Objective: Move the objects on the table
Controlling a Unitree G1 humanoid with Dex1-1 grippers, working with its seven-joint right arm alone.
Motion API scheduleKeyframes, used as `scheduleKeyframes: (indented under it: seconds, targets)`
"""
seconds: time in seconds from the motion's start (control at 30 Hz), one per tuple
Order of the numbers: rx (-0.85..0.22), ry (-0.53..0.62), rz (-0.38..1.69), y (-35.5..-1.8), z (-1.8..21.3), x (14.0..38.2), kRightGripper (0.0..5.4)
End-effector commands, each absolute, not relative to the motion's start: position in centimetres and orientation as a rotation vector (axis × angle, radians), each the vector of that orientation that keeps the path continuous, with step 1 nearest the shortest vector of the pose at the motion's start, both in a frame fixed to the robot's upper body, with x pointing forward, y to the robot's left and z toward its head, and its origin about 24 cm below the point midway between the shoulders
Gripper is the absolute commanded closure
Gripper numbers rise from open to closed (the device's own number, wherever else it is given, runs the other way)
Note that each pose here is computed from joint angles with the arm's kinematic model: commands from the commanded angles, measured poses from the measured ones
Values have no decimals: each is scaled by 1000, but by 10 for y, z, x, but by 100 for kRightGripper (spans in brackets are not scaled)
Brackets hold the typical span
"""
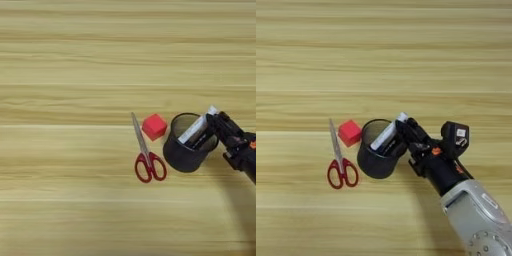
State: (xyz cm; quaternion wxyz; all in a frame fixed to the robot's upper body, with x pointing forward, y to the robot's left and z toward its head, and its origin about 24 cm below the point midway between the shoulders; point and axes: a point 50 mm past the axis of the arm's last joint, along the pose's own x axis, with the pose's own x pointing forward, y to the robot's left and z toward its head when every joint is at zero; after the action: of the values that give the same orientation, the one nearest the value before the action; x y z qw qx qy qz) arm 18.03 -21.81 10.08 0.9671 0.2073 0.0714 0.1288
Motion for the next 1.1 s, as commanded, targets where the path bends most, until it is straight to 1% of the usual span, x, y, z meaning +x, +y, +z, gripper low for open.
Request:
scheduleKeyframes:
  seconds: [0.03, 0.87, 1.1]
  targets:
    - [366, 54, 276, -219, 121, 183, 436]
    - [356, -12, 308, -217, 139, 176, 436]
    - [344, -45, 308, -220, 150, 176, 436]
